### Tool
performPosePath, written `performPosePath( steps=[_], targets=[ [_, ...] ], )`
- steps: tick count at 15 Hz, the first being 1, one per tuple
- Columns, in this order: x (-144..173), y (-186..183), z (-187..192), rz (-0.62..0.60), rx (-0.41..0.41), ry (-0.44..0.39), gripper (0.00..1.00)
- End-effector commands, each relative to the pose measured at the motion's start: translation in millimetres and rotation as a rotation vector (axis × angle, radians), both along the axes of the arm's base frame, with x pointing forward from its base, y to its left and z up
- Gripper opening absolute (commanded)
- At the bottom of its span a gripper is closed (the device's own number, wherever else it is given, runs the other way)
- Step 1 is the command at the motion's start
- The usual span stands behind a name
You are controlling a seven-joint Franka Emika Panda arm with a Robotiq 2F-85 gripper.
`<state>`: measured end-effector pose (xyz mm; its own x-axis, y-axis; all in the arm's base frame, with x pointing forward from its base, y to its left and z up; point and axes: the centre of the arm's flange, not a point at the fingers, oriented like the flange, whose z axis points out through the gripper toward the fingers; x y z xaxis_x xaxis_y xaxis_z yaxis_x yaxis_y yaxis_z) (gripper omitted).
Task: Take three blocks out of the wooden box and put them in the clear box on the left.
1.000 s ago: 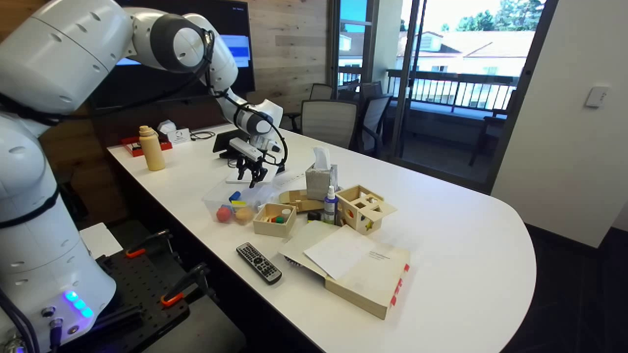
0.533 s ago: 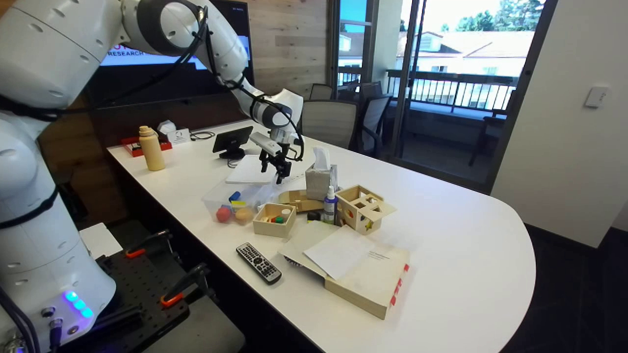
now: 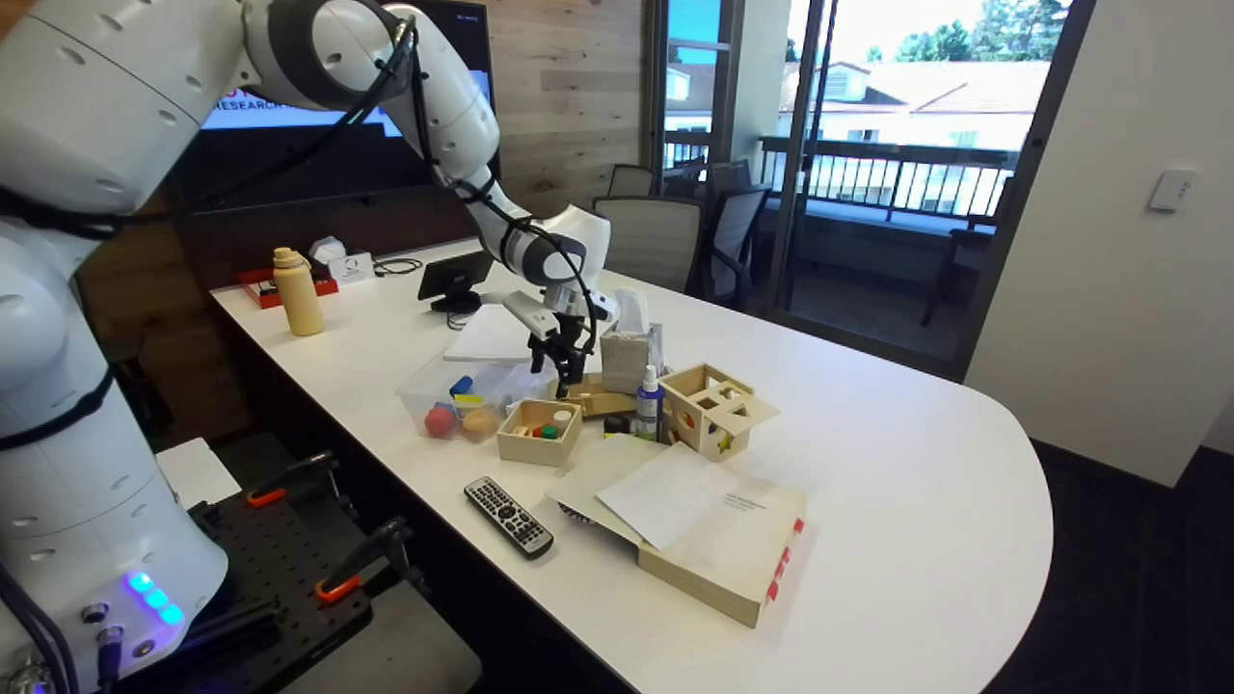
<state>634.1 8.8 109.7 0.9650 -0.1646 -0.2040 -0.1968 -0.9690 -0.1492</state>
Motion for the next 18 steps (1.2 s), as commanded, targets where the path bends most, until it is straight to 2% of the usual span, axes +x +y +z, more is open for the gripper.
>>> performPosePath(
  steps=[1,9,18],
  targets=[
    [-11,3,-11,-0.048,-0.008,0.024,1.0],
    [-14,-1,-45,-0.065,0.007,0.039,1.0],
    [-10,-1,-59,-0.074,0.003,0.045,1.0]
  ],
)
